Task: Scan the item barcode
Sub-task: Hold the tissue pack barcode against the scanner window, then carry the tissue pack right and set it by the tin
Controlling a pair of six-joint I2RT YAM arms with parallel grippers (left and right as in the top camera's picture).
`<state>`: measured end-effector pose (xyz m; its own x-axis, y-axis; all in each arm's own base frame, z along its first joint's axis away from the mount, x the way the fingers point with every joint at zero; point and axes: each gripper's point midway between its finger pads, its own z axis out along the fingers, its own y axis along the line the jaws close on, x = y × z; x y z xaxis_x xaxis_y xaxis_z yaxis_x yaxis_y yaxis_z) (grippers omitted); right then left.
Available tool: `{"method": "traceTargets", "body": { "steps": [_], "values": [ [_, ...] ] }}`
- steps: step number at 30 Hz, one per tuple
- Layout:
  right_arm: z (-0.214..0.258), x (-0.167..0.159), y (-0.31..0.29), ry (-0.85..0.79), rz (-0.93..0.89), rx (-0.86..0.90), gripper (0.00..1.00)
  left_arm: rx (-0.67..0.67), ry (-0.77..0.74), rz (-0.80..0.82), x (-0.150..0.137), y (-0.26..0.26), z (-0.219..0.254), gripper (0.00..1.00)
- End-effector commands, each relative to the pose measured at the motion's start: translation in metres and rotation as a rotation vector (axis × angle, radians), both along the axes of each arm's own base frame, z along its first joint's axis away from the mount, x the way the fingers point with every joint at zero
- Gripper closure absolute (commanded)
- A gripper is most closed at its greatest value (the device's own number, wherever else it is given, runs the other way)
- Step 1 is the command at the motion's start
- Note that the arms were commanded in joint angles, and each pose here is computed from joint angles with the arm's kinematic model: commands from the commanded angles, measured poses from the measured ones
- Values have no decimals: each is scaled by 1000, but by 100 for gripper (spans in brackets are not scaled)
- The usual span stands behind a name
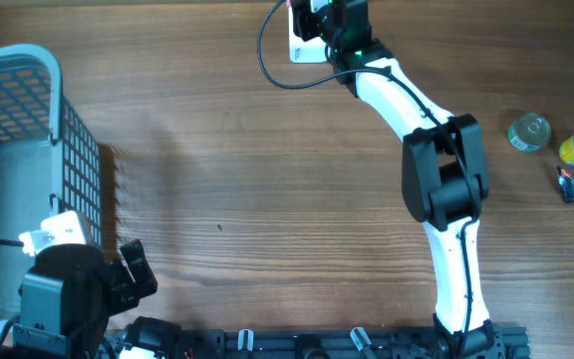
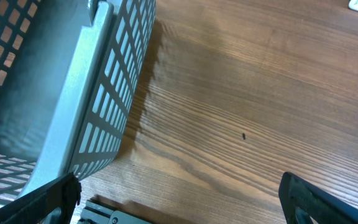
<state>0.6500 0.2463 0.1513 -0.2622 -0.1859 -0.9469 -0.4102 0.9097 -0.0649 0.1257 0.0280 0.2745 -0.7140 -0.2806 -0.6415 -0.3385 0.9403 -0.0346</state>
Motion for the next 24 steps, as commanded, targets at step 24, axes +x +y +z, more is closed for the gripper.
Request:
{"method": "traceTargets", "body": {
  "steps": [24],
  "values": [
    [-41,3,-4,72,-46,41,37,4,-12,24,0,3,2,0]
  ]
}}
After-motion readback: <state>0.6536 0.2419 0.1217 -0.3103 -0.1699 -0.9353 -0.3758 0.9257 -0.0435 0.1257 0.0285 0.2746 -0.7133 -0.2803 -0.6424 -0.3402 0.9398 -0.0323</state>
